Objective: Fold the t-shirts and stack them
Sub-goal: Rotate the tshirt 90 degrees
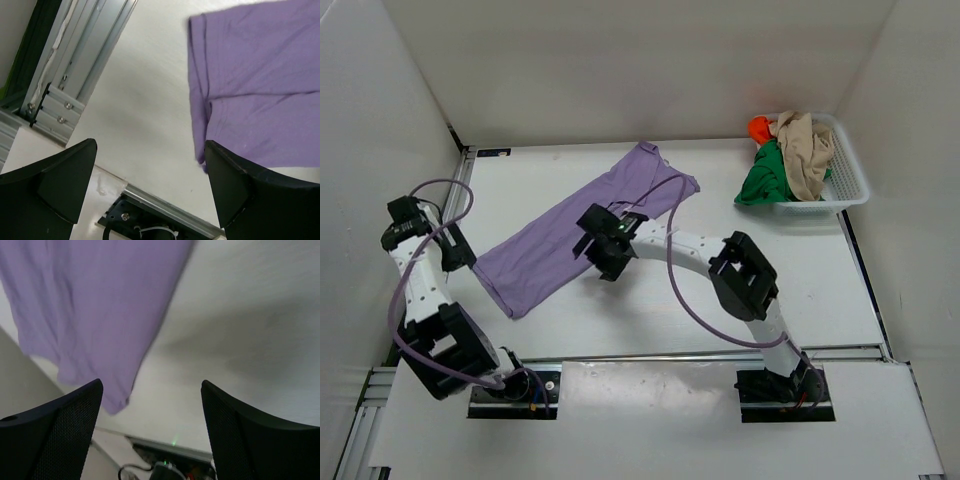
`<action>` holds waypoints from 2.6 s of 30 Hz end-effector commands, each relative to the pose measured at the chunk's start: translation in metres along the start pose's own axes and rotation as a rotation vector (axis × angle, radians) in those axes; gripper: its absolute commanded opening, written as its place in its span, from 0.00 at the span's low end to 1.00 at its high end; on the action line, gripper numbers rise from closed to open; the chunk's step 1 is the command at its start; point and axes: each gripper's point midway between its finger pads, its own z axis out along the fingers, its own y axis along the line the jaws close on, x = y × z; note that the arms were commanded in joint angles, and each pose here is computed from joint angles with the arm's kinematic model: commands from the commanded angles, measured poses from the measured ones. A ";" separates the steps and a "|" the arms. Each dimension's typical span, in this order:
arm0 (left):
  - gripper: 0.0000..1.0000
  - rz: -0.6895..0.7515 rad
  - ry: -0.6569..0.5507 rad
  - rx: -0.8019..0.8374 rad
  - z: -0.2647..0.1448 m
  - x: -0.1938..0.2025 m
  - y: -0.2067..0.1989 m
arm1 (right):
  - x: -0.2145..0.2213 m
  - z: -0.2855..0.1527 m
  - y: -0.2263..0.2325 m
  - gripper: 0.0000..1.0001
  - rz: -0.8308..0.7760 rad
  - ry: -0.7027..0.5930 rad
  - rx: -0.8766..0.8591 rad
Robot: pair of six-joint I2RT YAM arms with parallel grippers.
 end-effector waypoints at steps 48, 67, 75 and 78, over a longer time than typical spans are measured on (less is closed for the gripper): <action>0.69 0.584 0.502 0.350 0.035 0.154 -0.154 | -0.534 0.001 -0.028 0.74 0.365 -0.532 -0.561; 1.00 0.188 -0.339 0.265 -0.082 -0.011 -0.075 | -0.116 -0.105 -0.138 1.00 -0.186 -0.033 -0.124; 1.00 0.162 -0.435 0.194 -0.104 -0.006 -0.055 | 0.013 -0.050 -0.130 0.82 -0.217 0.262 -0.186; 1.00 0.151 -0.458 0.159 -0.107 -0.007 -0.048 | 0.041 -0.026 -0.130 0.70 -0.208 0.373 -0.148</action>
